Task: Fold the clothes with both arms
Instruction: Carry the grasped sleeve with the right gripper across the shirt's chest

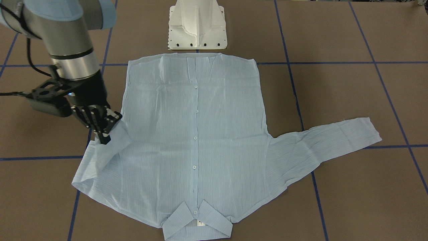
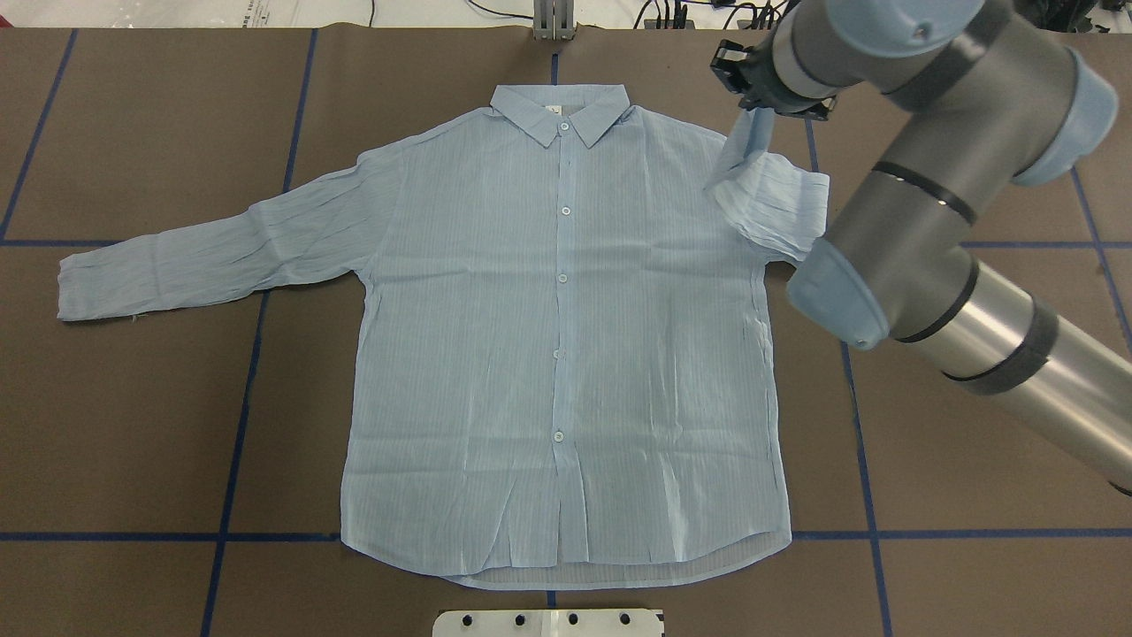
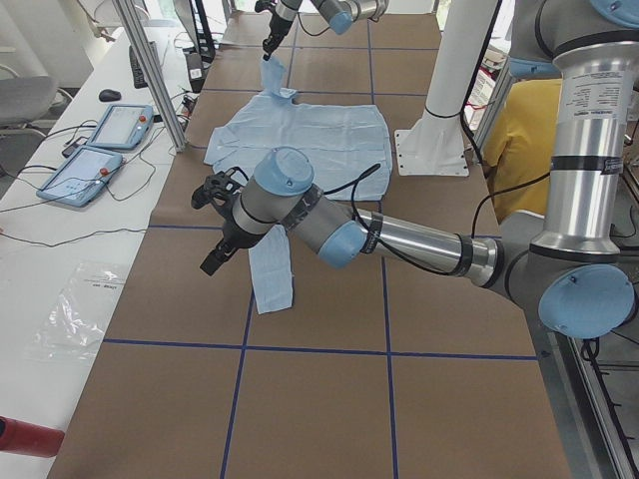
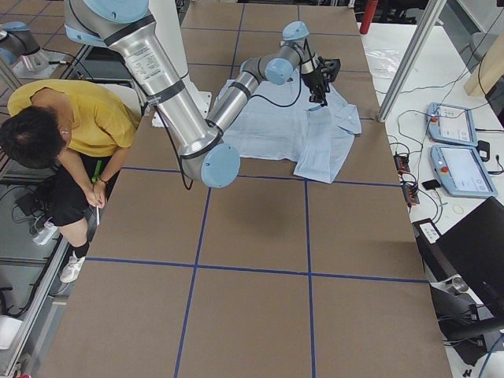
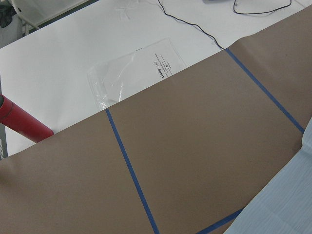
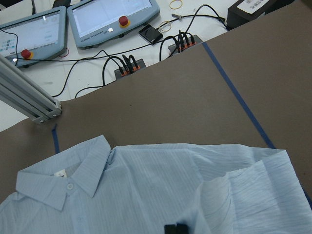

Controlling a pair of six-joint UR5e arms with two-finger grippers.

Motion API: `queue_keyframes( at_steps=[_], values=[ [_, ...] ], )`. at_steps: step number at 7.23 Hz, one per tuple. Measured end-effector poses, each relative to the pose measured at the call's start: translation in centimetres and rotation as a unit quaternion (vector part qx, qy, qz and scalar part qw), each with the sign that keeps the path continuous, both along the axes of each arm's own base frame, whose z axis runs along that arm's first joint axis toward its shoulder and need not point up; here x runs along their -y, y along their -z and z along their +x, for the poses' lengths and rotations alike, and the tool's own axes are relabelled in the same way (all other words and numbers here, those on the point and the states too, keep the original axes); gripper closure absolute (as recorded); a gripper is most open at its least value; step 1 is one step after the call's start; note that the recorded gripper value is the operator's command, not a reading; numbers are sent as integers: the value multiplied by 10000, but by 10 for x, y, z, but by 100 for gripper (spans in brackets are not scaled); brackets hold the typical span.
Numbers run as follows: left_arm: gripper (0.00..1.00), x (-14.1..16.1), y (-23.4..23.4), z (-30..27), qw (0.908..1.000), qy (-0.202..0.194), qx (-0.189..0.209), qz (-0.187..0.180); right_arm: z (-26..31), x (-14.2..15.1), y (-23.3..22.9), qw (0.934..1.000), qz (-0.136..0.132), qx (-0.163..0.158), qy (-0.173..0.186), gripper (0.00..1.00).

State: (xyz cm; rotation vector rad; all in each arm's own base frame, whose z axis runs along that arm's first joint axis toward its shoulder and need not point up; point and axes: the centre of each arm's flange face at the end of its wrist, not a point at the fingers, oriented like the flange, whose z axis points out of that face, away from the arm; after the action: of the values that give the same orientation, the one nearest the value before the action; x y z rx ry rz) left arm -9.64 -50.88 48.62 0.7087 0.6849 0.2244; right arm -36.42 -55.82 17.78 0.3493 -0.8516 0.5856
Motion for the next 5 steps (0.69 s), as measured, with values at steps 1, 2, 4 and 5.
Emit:
queue_keyframes(
  at_steps=[1,2,4,5],
  values=[
    [0,0,-1,0,10000,2,-1,-10,-45,-6,15,9992,375,86,-78,100],
    [0,0,-2,0,10000,2,-1,-23,-91,-10,20,9964,793,281,-134,100],
    [0,1,-4,0,10000,7,1,-38,-185,-7,46,9923,1166,373,-166,95],
    [0,1,-4,-1,10000,12,-1,-46,-225,-7,67,9921,1206,298,-144,9]
  ],
)
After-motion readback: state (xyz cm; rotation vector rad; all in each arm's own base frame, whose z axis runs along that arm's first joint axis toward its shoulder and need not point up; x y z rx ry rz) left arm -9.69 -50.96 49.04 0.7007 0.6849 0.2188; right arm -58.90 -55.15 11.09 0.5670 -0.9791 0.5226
